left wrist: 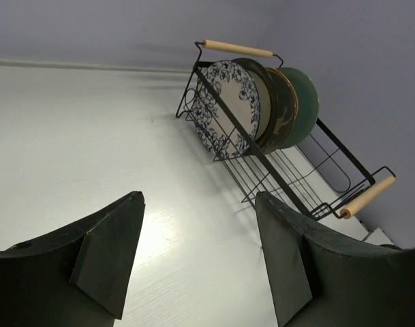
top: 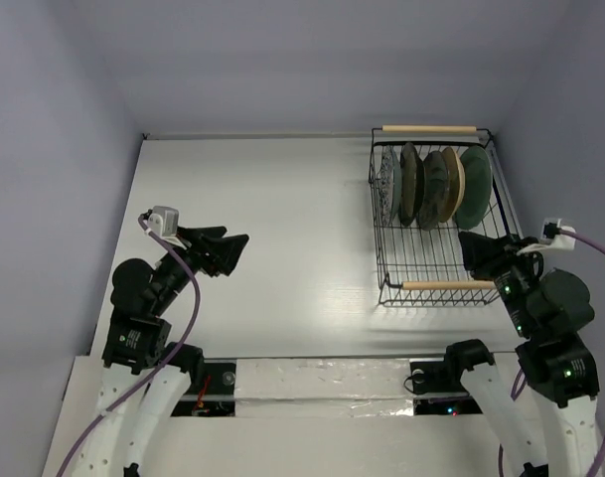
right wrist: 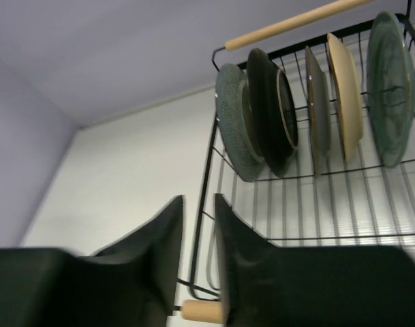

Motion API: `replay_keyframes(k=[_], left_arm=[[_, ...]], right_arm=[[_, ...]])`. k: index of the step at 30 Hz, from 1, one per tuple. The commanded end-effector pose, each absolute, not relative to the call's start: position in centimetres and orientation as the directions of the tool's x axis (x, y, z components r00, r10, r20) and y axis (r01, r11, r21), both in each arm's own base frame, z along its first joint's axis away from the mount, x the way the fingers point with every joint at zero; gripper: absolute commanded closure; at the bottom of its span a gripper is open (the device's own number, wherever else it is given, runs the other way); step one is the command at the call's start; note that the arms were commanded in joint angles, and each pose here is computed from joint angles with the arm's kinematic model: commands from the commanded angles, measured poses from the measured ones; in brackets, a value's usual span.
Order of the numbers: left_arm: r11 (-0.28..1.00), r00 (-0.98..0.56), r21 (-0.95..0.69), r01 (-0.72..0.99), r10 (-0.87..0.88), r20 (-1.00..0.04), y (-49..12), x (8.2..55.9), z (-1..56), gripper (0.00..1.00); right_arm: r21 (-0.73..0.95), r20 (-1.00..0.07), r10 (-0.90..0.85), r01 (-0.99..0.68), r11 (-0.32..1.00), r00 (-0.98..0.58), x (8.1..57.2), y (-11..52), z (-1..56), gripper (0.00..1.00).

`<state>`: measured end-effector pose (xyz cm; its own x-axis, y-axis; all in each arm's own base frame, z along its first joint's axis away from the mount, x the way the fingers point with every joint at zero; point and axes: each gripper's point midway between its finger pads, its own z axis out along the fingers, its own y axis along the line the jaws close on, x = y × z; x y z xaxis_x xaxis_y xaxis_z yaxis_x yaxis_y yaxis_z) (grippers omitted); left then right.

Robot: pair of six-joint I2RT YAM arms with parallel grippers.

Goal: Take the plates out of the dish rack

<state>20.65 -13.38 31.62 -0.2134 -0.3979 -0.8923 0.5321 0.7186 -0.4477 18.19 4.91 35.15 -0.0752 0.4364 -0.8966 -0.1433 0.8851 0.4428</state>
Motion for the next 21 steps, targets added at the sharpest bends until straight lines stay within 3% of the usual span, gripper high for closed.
replay_keyframes(k=[1,4,8,11,12,17,21], left_arm=[[0.717,-0.215,-0.429,0.550,-0.375,-0.902,-13.7,20.5,31.5,0.38],[0.704,-0.236,-0.444,0.555,-0.378,-0.895,-13.9,20.2,30.9,0.47],[0.690,-0.241,-0.456,0.563,-0.390,-0.889,-14.2,19.7,30.5,0.65],[0.709,-0.245,-0.466,0.529,-0.398,-0.884,-13.7,20.3,30.1,0.87],[0.715,-0.253,-0.470,0.518,-0.397,-0.882,-13.7,20.4,29.9,1.00],[0.726,-0.265,-0.477,0.496,-0.397,-0.879,-13.5,20.8,29.5,1.00],[0.724,-0.250,-0.474,0.501,-0.403,-0.881,-13.4,20.5,29.8,1.00]], right_arm=[[0.441,-0.897,0.439,-0.186,0.878,-0.051,19.1,5.6,37.1,0.79],[0.440,-0.898,0.432,-0.151,0.885,-0.084,20.9,5.6,36.8,0.99],[0.433,-0.899,0.422,-0.092,0.897,-0.115,24.1,5.6,36.0,1.00],[0.423,-0.900,0.416,-0.036,0.905,-0.127,26.7,5.3,35.3,1.00],[0.416,-0.902,0.410,-0.017,0.909,-0.133,27.4,5.1,35.1,1.00],[0.352,-0.918,0.360,0.073,0.933,-0.167,30.9,4.3,34.4,1.00],[0.254,-0.925,0.280,0.130,0.958,-0.255,34.4,4.7,32.8,0.51]])
